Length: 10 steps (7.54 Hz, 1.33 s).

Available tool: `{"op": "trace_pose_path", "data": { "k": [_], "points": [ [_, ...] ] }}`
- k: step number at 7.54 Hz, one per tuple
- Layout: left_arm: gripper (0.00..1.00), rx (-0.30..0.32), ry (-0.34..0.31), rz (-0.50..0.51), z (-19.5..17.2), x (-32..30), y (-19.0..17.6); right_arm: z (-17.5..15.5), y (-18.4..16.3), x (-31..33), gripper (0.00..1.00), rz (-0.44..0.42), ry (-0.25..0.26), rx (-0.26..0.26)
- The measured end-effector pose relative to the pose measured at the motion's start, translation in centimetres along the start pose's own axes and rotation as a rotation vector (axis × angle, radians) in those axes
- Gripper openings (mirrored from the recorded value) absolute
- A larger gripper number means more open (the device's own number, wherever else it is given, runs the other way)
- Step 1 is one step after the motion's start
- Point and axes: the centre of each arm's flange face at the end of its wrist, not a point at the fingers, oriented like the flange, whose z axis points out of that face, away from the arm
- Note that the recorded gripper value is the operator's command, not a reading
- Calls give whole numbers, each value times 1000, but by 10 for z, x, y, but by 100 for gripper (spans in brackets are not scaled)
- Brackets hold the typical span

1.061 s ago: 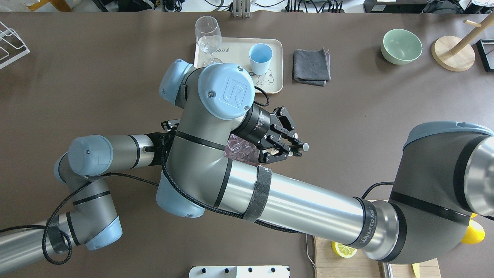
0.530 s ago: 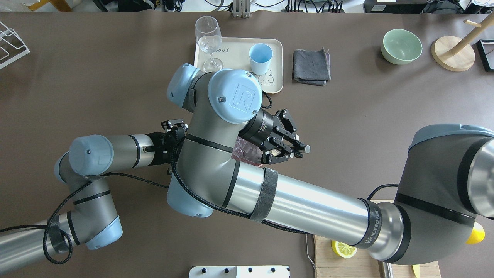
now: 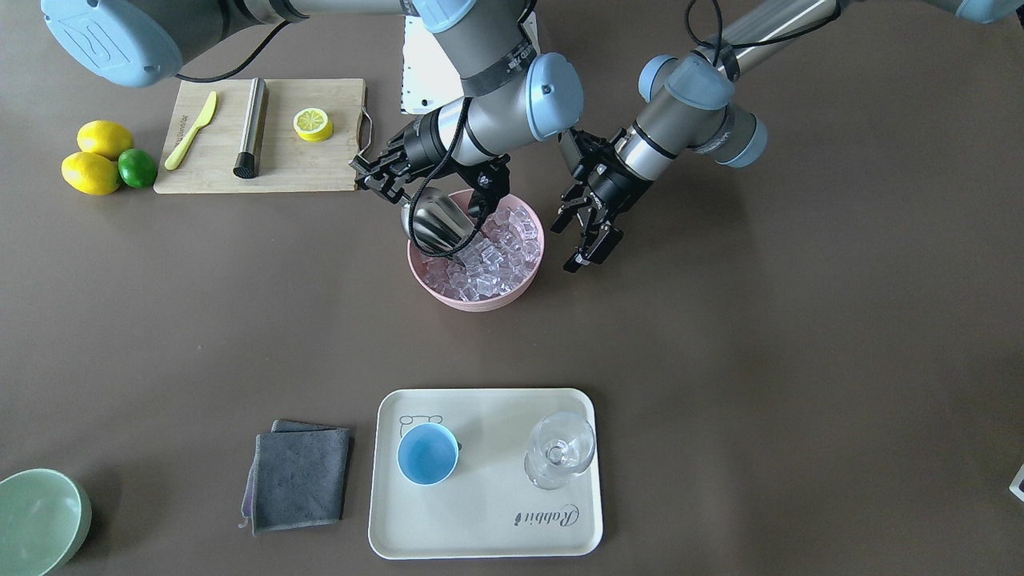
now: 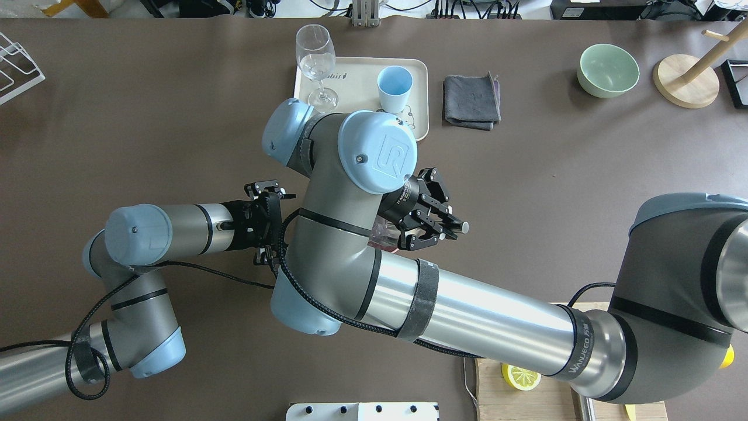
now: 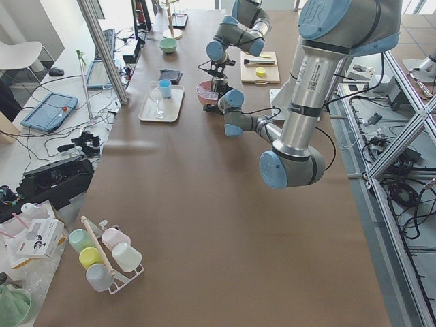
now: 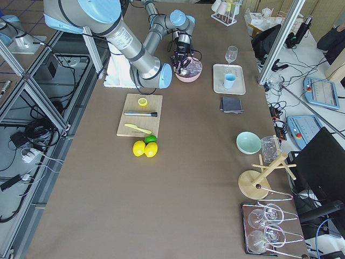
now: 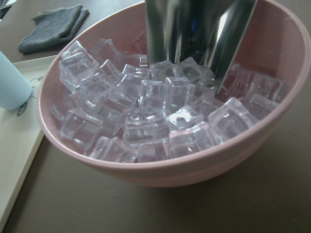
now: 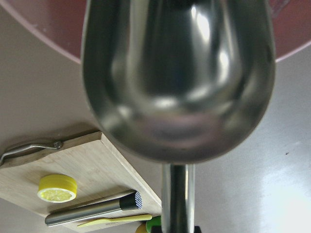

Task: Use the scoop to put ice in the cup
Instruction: 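Lower the scoop into the ice cubes with the right gripper, then drag the scoop through the ice toward the left gripper, filling it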

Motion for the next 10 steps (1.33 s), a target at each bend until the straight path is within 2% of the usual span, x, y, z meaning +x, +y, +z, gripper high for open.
{"op": "trace_pose_path", "data": {
  "k": [5, 8, 10],
  "points": [
    [98, -1, 0, 1, 0, 0, 2, 15, 11, 1, 0, -3, 19, 109],
    [98, 1, -1, 1, -1, -1, 1, 4, 24, -3, 0, -13, 30, 154],
    [98, 2, -4, 1, -1, -2, 0, 7, 26, -2, 0, -12, 37, 154]
  ]
}}
